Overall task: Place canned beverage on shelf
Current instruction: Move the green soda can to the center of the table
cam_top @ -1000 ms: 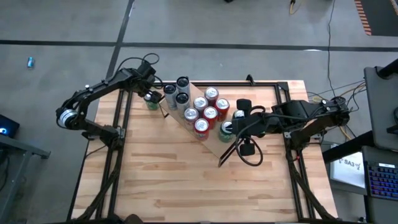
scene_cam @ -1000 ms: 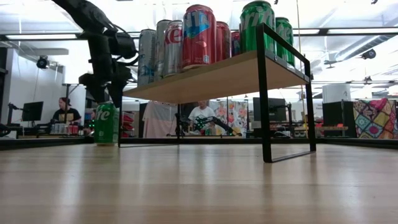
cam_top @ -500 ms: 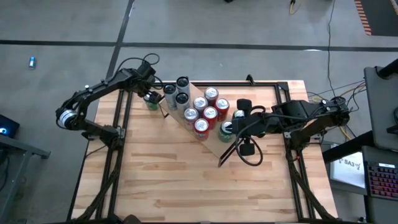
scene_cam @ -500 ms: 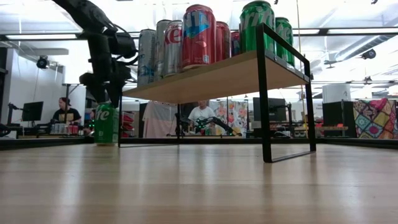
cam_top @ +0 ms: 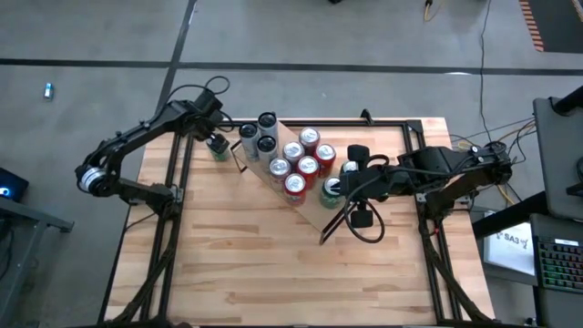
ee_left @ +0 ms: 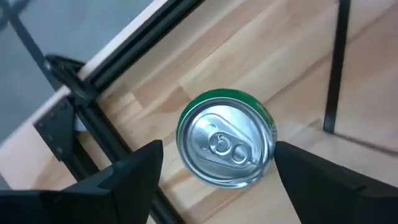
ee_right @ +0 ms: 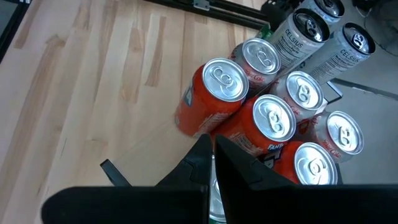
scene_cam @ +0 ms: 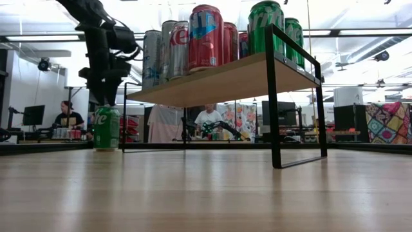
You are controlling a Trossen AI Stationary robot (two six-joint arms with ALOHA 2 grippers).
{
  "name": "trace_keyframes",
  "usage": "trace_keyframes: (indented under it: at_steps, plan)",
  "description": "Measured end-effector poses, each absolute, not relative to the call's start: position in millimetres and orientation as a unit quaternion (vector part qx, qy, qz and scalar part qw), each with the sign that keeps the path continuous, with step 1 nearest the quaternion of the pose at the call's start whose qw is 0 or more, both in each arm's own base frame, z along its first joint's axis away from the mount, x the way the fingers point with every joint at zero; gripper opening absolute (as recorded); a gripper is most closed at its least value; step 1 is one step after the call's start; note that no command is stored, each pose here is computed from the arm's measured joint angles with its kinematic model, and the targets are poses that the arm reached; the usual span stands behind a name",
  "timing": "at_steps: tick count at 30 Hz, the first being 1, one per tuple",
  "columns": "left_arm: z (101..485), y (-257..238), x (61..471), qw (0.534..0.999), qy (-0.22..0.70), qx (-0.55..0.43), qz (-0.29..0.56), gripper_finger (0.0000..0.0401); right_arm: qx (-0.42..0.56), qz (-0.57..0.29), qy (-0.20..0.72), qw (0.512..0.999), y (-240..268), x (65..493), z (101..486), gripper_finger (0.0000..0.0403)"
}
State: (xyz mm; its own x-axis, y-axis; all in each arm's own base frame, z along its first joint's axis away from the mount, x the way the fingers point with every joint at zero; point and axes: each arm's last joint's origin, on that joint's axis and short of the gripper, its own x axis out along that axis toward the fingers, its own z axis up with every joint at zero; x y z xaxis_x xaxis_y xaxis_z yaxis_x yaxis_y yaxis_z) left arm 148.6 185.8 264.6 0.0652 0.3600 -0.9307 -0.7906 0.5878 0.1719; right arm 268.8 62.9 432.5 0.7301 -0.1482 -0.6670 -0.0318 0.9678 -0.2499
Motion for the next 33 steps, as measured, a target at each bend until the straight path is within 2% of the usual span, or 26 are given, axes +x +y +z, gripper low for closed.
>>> trace_keyframes:
  at_steps: [5, 9, 16, 21, 33]
  plan:
    - [267.3, 183.4, 148.0, 0.723, 0.577, -0.132, 0.355, 0.0292, -0.123, -0.031, 0.366, 0.922, 63.0, 268.7, 432.5, 0.0009]
    - [268.8, 182.3, 147.5, 0.729, 0.576, -0.129, 0.346, 0.0292, -0.122, -0.032, 0.370, 0.920, 62.8, 268.1, 431.8, 0.0009]
    - [268.1, 178.9, 149.2, 0.766, 0.589, -0.084, 0.245, 0.0292, -0.122, -0.033, 0.375, 0.918, 62.6, 267.3, 431.1, 0.0009]
    - [268.6, 180.5, 148.8, 0.764, 0.601, -0.042, 0.231, 0.0292, -0.124, -0.033, 0.391, 0.912, 60.8, 260.6, 430.8, 0.0009]
    - [269.7, 186.7, 146.1, 0.757, 0.611, 0.010, 0.232, 0.0292, -0.042, -0.060, 0.381, 0.921, 49.3, 216.3, 450.0, 0.0009]
